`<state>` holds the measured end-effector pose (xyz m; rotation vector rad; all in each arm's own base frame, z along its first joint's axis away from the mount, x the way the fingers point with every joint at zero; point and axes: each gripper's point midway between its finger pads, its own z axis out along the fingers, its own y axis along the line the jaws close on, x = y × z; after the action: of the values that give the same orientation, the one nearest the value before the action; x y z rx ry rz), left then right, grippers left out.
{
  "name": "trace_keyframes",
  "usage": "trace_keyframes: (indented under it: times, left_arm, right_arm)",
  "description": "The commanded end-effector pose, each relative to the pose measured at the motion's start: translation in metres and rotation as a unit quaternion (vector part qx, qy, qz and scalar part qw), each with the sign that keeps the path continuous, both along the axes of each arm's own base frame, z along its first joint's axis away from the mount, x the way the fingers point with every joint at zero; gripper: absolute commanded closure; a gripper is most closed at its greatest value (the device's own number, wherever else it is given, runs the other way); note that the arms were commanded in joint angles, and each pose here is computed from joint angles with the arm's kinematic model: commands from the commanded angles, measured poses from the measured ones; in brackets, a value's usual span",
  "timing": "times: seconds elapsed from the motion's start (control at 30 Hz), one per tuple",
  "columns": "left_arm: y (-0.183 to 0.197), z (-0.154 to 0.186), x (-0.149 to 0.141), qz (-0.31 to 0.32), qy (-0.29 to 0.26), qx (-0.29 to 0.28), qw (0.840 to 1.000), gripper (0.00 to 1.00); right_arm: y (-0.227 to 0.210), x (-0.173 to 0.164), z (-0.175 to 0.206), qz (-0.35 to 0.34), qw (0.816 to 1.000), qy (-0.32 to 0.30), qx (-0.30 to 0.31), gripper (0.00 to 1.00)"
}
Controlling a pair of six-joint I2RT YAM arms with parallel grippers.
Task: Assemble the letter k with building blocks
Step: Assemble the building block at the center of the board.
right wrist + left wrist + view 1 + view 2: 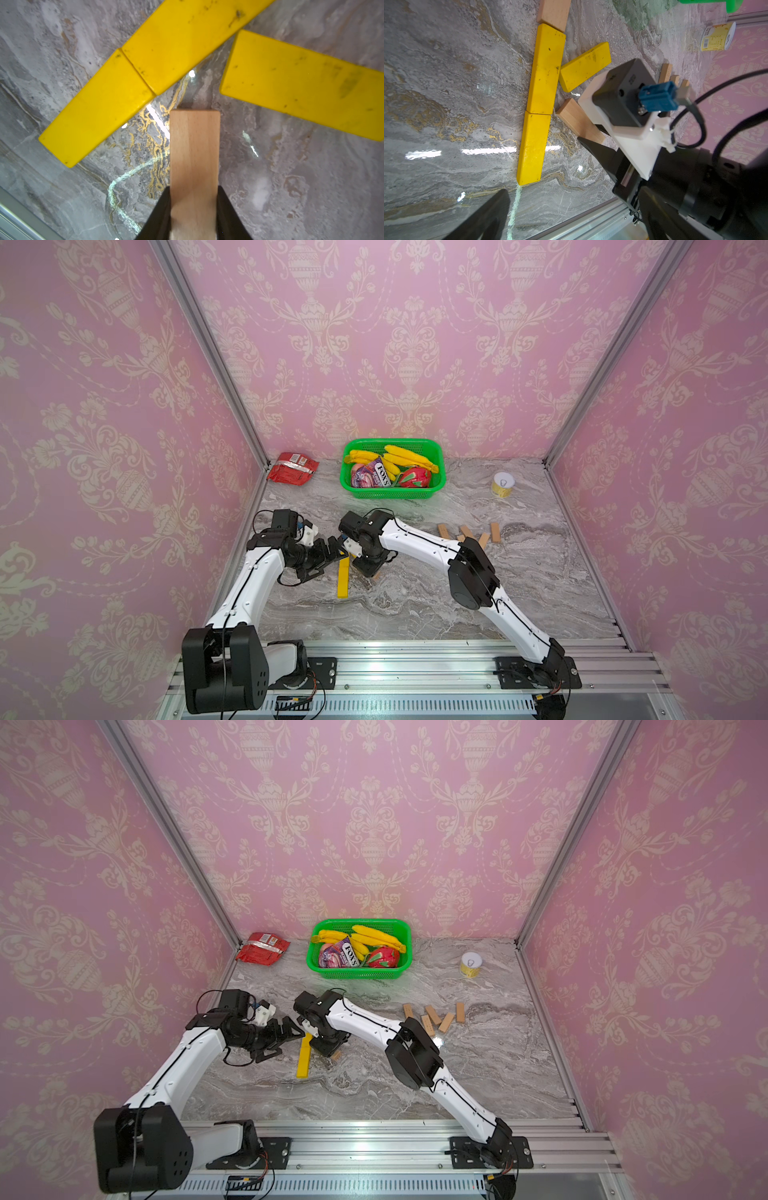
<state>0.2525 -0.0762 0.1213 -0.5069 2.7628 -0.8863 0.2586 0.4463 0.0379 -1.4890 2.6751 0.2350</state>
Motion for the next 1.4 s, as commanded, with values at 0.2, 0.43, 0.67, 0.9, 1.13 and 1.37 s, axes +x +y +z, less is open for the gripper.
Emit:
trace_keyframes:
  times: [0.2,0.43,0.67,0.9,1.13,1.37]
  left_arm:
    - [-0.002,-0.001,-0.002,-0.005,-0.004,-0.008,1.000,0.01]
    - [-0.002,0.000,-0.002,-0.005,-0.007,-0.009,1.000,0.01]
    - [-0.002,0.000,-0.001,-0.004,-0.007,-0.009,1.000,0.01]
    - [-0.002,0.000,-0.001,-0.005,-0.008,-0.010,1.000,0.01]
    - [-0.002,-0.001,-0.001,-0.005,-0.007,-0.011,1.000,0.01]
    - [-0.002,-0.002,-0.001,-0.004,-0.006,-0.011,1.000,0.01]
  right_arm:
    - [-0.011,-0.008,-0.018,0.007,0.999,0.036,-0.035,0.72]
    - [-0.011,-0.009,-0.019,0.008,0.999,0.036,-0.037,0.71]
    - [-0.010,-0.009,-0.023,0.009,0.998,0.036,-0.046,0.70]
    - [-0.010,-0.010,-0.025,0.011,0.998,0.042,-0.049,0.70]
    - [-0.009,-0.010,-0.027,0.013,0.998,0.043,-0.053,0.70]
    - [-0.005,-0.013,-0.027,0.021,0.998,0.045,-0.050,0.70]
